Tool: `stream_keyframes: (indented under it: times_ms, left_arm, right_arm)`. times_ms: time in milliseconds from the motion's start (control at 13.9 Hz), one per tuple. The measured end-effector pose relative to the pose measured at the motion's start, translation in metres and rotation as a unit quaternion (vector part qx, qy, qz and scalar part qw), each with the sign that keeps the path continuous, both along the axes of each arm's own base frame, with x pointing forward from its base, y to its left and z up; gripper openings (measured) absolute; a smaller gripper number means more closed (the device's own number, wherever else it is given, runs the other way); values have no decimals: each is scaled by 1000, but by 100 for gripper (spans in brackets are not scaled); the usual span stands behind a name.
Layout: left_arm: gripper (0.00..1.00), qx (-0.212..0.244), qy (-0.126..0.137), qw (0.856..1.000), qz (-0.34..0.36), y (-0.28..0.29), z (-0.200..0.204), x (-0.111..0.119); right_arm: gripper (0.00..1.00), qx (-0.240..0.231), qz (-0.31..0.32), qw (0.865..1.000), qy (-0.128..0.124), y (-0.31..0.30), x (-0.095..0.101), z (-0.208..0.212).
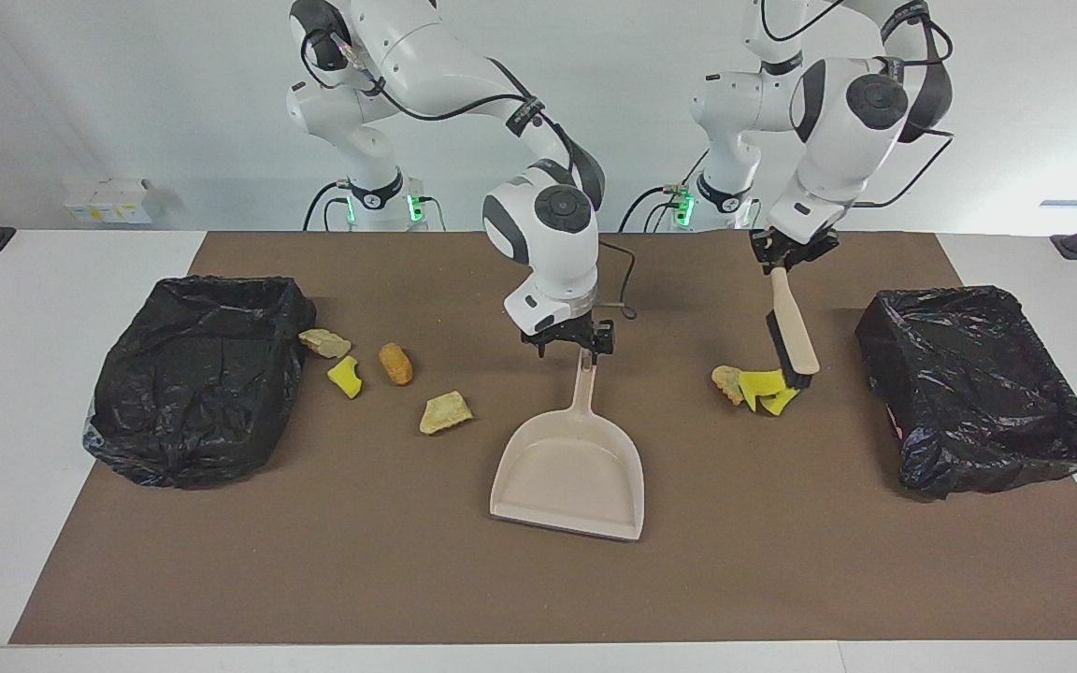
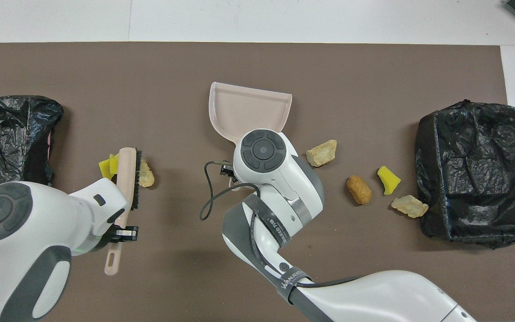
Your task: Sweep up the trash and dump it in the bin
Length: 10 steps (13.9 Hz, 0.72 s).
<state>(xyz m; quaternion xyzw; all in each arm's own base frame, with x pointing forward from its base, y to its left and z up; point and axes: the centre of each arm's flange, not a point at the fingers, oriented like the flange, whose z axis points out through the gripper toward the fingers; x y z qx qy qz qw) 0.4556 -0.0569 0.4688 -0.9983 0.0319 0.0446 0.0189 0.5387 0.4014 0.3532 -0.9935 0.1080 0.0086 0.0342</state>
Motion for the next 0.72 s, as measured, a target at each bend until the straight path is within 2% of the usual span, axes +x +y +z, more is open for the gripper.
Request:
stream_keyframes:
  times_ms: [144,287,431,574,646,718]
  left_arm:
    - [26,-4,-35,999,20,34,3,28]
    - [26,-7,-53,998,31,58,-6,53]
    - [26,-4,-41,999,30,64,-30,71]
    - [26,0,-11,1000,21,58,-61,76]
    - [26,0,1,1000,18,55,-74,76]
    - [26,0,8,1000,16,53,-81,75]
  right_arm:
    - [96,15,1,1000,-21,5,3,4]
    - [95,26,7,998,-49,9,6,10]
    - [95,27,12,997,-64,10,8,11]
    - [92,26,12,998,-62,10,8,6]
    - [82,24,12,998,-59,10,8,2]
    - [69,23,13,998,-57,10,8,-1]
